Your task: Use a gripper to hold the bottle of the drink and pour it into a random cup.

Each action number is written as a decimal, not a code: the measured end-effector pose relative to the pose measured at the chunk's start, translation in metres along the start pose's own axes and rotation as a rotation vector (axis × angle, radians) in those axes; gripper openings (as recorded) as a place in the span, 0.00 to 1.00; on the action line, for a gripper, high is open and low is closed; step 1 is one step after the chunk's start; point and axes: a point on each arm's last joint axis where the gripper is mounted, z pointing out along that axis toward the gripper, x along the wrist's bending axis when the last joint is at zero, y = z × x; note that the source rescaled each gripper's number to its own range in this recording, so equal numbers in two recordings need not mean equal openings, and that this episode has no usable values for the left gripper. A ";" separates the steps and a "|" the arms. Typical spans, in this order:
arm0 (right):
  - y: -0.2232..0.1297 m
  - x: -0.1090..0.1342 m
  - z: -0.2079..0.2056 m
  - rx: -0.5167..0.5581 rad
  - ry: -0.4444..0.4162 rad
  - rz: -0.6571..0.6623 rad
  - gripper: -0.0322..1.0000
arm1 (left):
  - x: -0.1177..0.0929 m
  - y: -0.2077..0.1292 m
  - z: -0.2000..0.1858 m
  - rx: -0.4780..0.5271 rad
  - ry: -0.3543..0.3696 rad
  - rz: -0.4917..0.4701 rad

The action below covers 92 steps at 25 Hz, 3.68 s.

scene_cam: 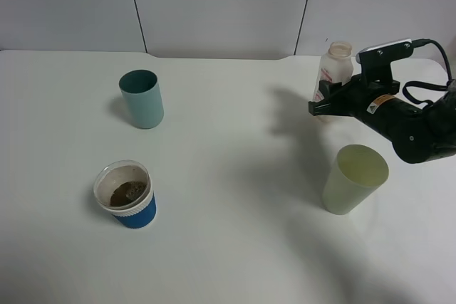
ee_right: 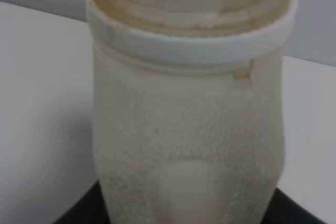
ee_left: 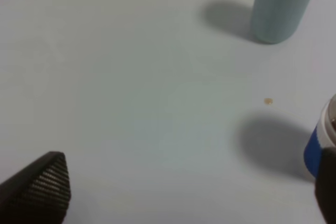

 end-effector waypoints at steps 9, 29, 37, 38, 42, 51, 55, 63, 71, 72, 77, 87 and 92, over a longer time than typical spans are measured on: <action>-0.011 -0.003 0.004 0.000 -0.009 0.004 0.04 | 0.000 0.000 0.000 0.000 0.000 0.000; -0.016 -0.003 0.006 -0.024 -0.013 0.005 0.04 | 0.000 0.000 0.000 0.001 0.000 0.000; -0.019 -0.002 0.006 -0.008 -0.010 0.020 0.55 | 0.000 0.000 0.000 0.001 0.000 0.000; -0.019 -0.002 0.006 -0.008 -0.010 0.020 0.64 | 0.000 0.000 0.000 0.001 0.000 0.000; -0.019 -0.002 0.006 -0.009 -0.011 0.020 0.74 | 0.000 0.000 0.000 0.001 0.000 0.000; -0.008 -0.004 0.003 -0.031 -0.013 0.047 0.75 | 0.000 0.000 0.000 0.001 0.000 0.000; 0.012 -0.006 -0.003 -0.067 -0.010 0.056 0.75 | 0.000 0.000 0.000 0.001 0.000 0.000; 0.050 -0.011 -0.020 -0.128 -0.004 0.034 0.75 | 0.000 0.000 0.000 0.000 0.000 0.000; 0.094 -0.019 -0.051 -0.189 -0.029 0.039 0.75 | 0.000 0.000 0.000 0.000 0.000 0.000; 0.102 -0.021 -0.057 -0.214 -0.041 0.047 0.75 | 0.000 0.000 0.000 0.000 0.000 0.000; 0.142 -0.032 -0.095 -0.348 -0.113 0.102 0.77 | 0.000 0.000 0.000 0.000 0.000 0.000; 0.177 -0.043 -0.158 -0.434 -0.230 -0.006 0.99 | 0.000 0.000 0.000 0.000 -0.005 -0.003; 0.200 -0.045 -0.209 -0.616 -0.267 -0.010 1.00 | 0.000 0.000 0.000 0.000 0.000 0.000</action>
